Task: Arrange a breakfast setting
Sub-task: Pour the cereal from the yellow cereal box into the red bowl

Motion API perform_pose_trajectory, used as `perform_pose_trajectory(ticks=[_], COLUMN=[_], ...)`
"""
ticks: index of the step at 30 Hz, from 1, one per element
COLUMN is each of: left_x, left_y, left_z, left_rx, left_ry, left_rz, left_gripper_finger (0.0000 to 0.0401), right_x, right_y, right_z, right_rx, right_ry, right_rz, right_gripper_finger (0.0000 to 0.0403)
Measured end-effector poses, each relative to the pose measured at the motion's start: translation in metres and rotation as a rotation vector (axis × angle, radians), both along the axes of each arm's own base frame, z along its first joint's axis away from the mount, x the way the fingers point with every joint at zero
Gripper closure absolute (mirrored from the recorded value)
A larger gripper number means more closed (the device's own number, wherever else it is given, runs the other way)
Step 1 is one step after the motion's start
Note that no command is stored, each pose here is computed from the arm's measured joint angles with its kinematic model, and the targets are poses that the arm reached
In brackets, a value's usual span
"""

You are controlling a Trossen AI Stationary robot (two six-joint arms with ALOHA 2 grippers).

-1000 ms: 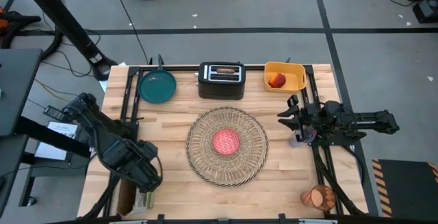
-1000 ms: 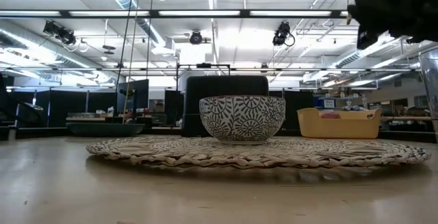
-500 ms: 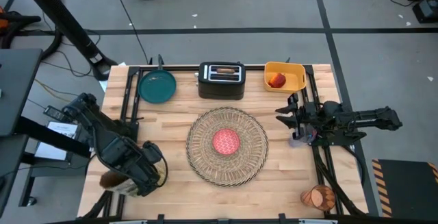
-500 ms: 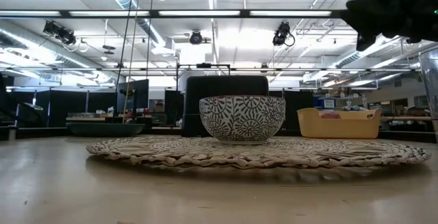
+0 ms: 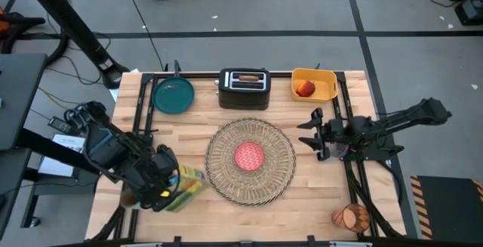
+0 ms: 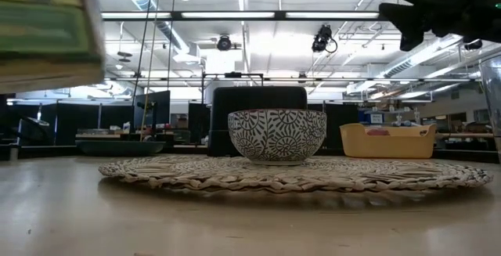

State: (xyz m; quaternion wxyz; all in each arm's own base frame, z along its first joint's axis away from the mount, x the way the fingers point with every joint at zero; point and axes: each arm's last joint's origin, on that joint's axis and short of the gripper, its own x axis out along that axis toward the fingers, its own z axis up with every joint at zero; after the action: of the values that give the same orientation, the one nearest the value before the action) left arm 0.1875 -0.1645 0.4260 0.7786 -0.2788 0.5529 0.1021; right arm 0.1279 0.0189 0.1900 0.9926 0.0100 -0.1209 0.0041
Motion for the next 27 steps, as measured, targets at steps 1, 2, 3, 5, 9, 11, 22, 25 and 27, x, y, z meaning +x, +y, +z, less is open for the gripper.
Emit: perform_pose_trajectory(ticks=[1, 2, 3, 5, 9, 11, 22, 25, 27], left_x=[0.0, 0.0, 0.001, 0.003, 0.008, 0.01, 0.014, 0.017, 0.018], left_y=[0.001, 0.002, 0.004, 0.009, 0.018, 0.022, 0.048, 0.053, 0.055], left_z=[0.003, 0.006, 0.008, 0.012, 0.018, 0.021, 0.046, 0.046, 0.046], left_rx=[0.016, 0.034, 0.052, 0.085, 0.125, 0.139, 0.208, 0.23, 0.243], left_ry=[-0.026, -0.052, -0.075, -0.107, -0.145, -0.157, -0.272, -0.273, -0.274], left_rz=[-0.012, -0.024, -0.034, -0.051, -0.096, -0.124, -0.213, -0.224, -0.237], left_gripper_finger=[0.0399, 0.0399, 0.0399, 0.0399, 0.0399, 0.0399, 0.0399, 0.0399, 0.0399], right_x=[0.003, 0.006, 0.009, 0.017, 0.035, 0.045, 0.097, 0.105, 0.11], right_y=[0.001, 0.002, 0.003, 0.005, 0.008, 0.009, 0.014, 0.016, 0.017], right_z=[0.0, 0.001, 0.002, 0.005, 0.01, 0.012, 0.01, 0.016, 0.021], right_rx=[0.001, 0.002, 0.0, -0.004, -0.011, -0.01, 0.018, 0.017, 0.012], right_ry=[0.012, 0.017, 0.026, 0.045, 0.087, 0.103, 0.198, 0.197, 0.205], right_rz=[0.002, 0.004, 0.005, 0.008, 0.003, -0.017, -0.092, -0.089, -0.075], right_gripper_finger=[0.0185, 0.0181, 0.0177, 0.0169, 0.015, 0.0139, 0.0088, 0.0083, 0.0081])
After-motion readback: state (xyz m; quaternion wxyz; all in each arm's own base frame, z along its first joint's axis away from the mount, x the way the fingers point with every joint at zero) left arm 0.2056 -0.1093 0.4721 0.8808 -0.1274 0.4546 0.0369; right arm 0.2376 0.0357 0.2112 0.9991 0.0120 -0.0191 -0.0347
